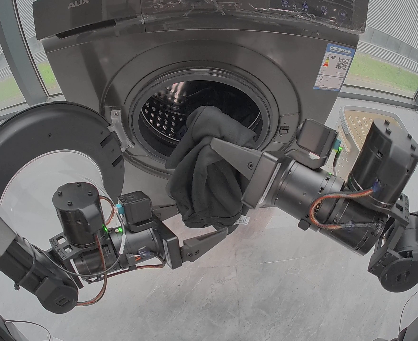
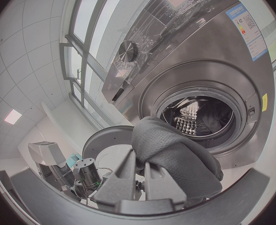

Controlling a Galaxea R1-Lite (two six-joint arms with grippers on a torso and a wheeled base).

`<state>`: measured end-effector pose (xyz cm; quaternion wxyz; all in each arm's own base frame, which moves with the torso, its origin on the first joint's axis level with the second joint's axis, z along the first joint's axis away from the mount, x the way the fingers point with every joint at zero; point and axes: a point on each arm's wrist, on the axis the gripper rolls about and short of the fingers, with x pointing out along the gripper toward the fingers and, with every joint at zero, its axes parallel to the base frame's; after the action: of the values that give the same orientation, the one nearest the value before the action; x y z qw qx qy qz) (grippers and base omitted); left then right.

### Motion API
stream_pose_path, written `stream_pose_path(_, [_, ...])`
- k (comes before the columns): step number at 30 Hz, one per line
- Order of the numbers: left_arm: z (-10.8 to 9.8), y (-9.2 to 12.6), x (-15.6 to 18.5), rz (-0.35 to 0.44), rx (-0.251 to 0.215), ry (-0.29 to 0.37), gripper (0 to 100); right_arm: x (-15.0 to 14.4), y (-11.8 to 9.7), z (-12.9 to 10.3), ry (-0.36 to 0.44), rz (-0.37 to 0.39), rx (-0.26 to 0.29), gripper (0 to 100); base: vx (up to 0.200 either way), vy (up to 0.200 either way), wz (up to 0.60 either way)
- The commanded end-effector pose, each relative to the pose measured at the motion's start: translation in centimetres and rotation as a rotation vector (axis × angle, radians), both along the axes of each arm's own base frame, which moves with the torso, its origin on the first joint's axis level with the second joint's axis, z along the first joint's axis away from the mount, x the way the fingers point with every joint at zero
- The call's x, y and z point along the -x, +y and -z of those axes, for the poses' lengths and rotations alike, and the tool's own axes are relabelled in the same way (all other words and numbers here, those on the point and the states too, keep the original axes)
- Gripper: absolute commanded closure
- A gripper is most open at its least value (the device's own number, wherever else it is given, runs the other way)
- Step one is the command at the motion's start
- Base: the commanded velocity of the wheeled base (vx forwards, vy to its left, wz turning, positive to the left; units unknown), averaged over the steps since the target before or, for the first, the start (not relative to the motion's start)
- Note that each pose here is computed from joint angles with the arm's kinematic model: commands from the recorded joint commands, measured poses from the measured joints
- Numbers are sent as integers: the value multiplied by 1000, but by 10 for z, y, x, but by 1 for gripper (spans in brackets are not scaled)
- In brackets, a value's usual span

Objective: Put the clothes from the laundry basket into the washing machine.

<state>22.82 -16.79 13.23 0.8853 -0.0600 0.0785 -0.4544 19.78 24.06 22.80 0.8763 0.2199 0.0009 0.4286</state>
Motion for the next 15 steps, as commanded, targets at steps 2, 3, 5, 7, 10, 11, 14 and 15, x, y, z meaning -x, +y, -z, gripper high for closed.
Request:
stream_pose_path(2, [17, -7, -13, -40, -4, 27, 0, 1, 0, 0, 1, -3, 1, 100, 0, 0, 0])
stream_pose_path(3, [18, -7, -14, -53, -3, 25, 0, 1, 0, 0, 1, -3, 1, 100, 0, 0, 0])
stream_pose_path(5, [18, -7, -14, -60, -4, 22, 0, 1, 0, 0, 1, -2, 0, 100, 0, 0, 0])
stream_pose_path(7, [18, -7, -14, -66, 2, 16, 100, 1, 0, 0, 0, -3, -1, 100, 0, 0, 0])
stream_pose_path(10, [14, -7, -15, -69, 13, 3, 100, 1, 0, 0, 0, -2, -1, 100, 0, 0, 0])
stream_pose_path(11, [13, -7, -15, -75, 15, -1, 100, 1, 0, 0, 0, -2, -1, 100, 0, 0, 0])
stream_pose_path(14, [8, -7, -13, -98, 32, -24, 100, 0, -1, 2, 4, 1, 4, 100, 0, 0, 0])
stream_pose_path(15, [7, -7, -12, -101, 39, -31, 100, 0, -2, 2, 6, 5, 7, 100, 0, 0, 0])
